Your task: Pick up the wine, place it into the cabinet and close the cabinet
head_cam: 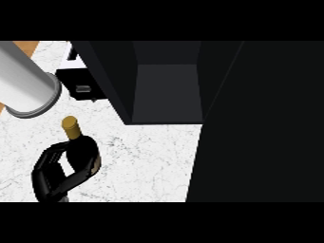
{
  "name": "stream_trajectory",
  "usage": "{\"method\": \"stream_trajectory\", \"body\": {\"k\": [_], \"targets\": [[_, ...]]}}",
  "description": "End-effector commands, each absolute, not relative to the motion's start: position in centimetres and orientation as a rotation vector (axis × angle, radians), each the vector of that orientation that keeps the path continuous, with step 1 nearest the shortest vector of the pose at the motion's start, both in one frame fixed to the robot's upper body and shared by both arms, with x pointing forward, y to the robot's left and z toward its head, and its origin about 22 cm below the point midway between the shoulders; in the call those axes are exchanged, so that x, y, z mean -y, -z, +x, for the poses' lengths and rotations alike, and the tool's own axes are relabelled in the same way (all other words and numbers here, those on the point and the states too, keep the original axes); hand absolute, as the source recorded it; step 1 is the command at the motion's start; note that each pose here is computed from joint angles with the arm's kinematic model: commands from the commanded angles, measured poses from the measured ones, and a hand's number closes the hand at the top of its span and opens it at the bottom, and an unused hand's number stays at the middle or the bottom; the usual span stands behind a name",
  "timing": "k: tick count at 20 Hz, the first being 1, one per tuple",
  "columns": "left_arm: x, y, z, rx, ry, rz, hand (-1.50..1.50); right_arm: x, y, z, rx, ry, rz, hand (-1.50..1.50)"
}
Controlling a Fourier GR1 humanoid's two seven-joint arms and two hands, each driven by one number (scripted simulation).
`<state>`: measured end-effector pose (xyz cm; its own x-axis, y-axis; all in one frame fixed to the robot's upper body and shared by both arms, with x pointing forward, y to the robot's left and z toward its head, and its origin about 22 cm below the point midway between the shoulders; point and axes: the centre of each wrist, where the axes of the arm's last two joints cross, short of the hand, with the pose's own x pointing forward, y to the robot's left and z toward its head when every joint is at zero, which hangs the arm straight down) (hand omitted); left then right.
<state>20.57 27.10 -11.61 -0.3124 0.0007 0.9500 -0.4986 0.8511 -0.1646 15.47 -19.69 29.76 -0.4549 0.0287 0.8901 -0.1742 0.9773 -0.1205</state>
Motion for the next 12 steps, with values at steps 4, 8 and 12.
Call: {"method": "stream_trajectory", "body": {"k": [4,8,12], "targets": [[-27.4,12.0,20.1,1.917,-0.376,0.382,1.5,20.8,-28.7,12.0,1.997,-0.298,0.186,-1.5],[-21.5,10.8,24.4,1.898,-0.105,0.064,1.5,19.3,-28.8,14.8,1.997,-0.279,0.21,-1.5],[-21.0,8.7,25.4,1.973,0.029,-0.07,1.5,19.8,-28.8,14.4,1.983,-0.248,0.198,-1.5]]}}
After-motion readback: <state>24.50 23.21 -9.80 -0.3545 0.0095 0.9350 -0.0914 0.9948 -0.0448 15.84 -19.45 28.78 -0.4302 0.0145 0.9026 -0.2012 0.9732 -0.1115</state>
